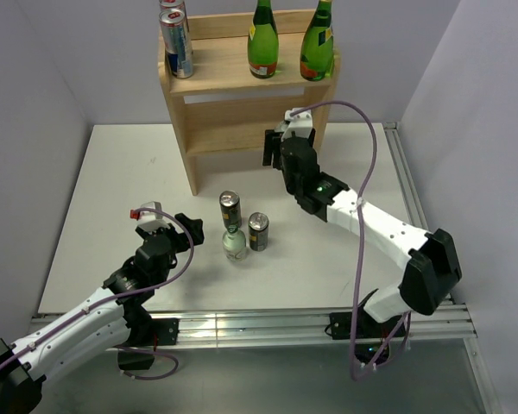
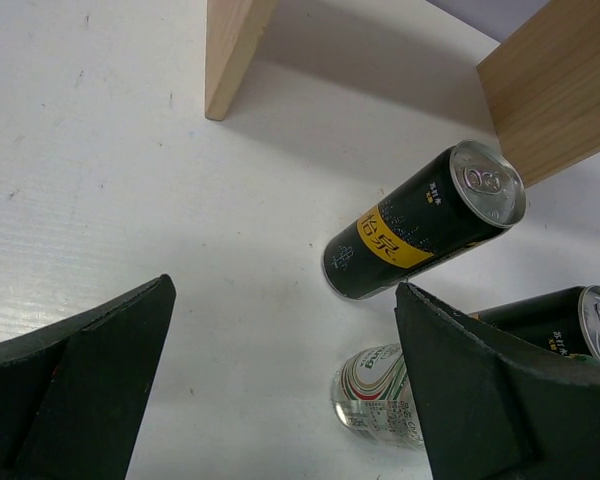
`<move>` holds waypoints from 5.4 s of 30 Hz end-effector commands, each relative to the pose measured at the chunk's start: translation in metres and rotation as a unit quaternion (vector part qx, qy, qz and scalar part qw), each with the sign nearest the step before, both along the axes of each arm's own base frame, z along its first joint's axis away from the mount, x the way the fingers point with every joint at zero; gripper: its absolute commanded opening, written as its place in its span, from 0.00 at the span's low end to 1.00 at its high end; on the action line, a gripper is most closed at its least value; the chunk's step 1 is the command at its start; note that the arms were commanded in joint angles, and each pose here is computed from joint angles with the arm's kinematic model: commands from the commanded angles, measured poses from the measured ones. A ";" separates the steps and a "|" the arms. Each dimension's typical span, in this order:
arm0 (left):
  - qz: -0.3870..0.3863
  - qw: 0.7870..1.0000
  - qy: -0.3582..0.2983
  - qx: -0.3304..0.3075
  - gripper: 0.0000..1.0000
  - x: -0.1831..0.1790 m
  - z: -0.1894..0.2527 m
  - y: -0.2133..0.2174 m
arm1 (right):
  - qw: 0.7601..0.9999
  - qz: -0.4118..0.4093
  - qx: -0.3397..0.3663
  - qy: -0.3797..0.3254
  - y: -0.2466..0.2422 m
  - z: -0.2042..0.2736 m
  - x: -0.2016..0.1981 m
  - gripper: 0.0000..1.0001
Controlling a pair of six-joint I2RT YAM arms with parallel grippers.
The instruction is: Place and organize the beverage onto the shelf
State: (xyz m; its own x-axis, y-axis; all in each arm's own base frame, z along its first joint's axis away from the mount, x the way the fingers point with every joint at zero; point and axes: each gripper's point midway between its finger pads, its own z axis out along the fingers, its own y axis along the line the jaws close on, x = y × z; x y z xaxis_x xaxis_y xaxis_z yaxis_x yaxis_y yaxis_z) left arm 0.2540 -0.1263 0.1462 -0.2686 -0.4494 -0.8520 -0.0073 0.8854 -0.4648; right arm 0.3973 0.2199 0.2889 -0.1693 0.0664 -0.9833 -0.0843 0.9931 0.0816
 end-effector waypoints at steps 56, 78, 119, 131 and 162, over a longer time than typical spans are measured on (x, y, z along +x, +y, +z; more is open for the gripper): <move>-0.012 1.000 -0.015 -0.003 0.97 0.001 0.007 -0.004 | 0.978 -0.152 0.068 -0.126 -0.061 0.065 0.124 0.84; -0.011 1.000 -0.015 -0.002 0.97 0.001 0.007 -0.004 | 0.982 -0.126 0.072 -0.122 -0.058 0.061 0.111 1.00; -0.009 1.000 -0.014 -0.001 0.96 0.002 0.006 -0.004 | 0.964 0.204 0.170 0.015 0.016 -0.098 -0.163 1.00; -0.009 1.000 -0.014 -0.001 0.96 0.002 0.006 -0.004 | 0.962 0.211 0.163 0.055 0.026 -0.149 -0.173 1.00; -0.013 1.000 -0.014 0.000 0.95 0.002 0.007 -0.006 | 0.974 0.189 0.117 0.044 0.083 -0.179 -0.119 1.00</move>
State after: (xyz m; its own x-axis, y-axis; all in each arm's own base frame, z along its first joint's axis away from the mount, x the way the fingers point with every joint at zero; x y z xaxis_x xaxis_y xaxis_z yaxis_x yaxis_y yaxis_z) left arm 0.2544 -0.1268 0.1444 -0.2738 -0.4307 -0.8599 -0.0016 0.8943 -0.4474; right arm 0.2636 0.2898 0.0793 -0.3867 0.1239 -0.9138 -0.4198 0.8587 0.2941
